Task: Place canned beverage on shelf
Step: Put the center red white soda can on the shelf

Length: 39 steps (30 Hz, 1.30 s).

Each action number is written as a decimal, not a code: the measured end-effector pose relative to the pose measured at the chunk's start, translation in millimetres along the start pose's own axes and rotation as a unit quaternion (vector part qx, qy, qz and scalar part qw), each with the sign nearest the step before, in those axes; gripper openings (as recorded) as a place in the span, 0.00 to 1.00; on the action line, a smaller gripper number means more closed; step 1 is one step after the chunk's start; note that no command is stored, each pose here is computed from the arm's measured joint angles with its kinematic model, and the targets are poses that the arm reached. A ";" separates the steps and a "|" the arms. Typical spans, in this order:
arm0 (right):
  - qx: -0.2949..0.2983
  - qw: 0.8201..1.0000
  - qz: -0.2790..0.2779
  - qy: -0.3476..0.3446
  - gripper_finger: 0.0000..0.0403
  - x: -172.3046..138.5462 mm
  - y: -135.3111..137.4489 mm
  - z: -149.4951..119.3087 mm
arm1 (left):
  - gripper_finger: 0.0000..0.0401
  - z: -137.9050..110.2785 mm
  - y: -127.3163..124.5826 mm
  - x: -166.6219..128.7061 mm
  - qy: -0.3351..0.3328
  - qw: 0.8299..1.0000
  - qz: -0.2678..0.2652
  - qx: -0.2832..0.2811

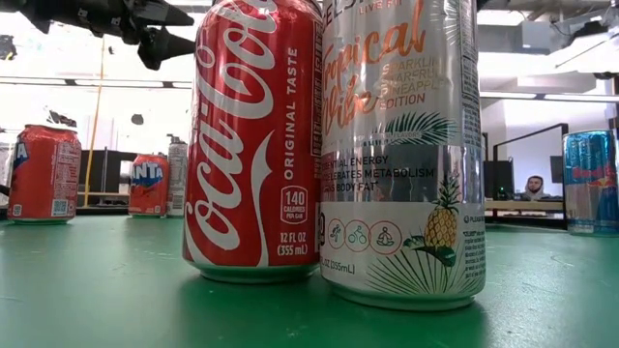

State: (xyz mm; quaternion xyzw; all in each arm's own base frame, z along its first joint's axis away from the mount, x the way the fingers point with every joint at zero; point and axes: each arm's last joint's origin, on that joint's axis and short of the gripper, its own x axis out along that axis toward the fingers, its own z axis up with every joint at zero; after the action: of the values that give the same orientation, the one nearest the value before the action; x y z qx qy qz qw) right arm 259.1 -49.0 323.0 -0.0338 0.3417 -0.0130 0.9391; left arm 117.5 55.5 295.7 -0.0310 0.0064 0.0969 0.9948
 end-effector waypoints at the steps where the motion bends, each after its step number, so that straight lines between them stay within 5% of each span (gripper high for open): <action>1: -0.005 1.000 0.012 -0.008 0.06 -3.6 9.3 2.3 | 0.74 -1.5 -0.5 2.9 0.007 1.000 -0.012 -0.006; 8: -0.047 0.995 0.085 -0.025 0.07 -8.5 58.5 8.0 | 0.74 -15.6 -7.0 29.6 0.061 0.996 -0.067 -0.015; 18: -0.095 0.988 0.112 -0.046 0.12 41.3 84.8 16.9 | 0.74 -22.8 -16.0 42.2 0.082 0.992 -0.097 0.005; 28: -0.101 0.988 0.113 -0.032 0.44 73.4 89.0 13.5 | 0.74 -24.3 -17.6 41.5 0.089 0.991 -0.102 0.014; 39: -0.098 0.989 0.110 -0.022 0.78 74.2 85.8 11.5 | 0.74 -24.8 -17.6 41.4 0.091 0.991 -0.101 0.020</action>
State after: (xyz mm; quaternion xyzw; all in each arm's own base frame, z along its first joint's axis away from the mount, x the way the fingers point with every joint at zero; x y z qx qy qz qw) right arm 323.4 33.7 278.1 -0.0882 0.3226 0.1244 0.9342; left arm 161.4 44.7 271.2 -0.0207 0.0953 -0.0077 0.9952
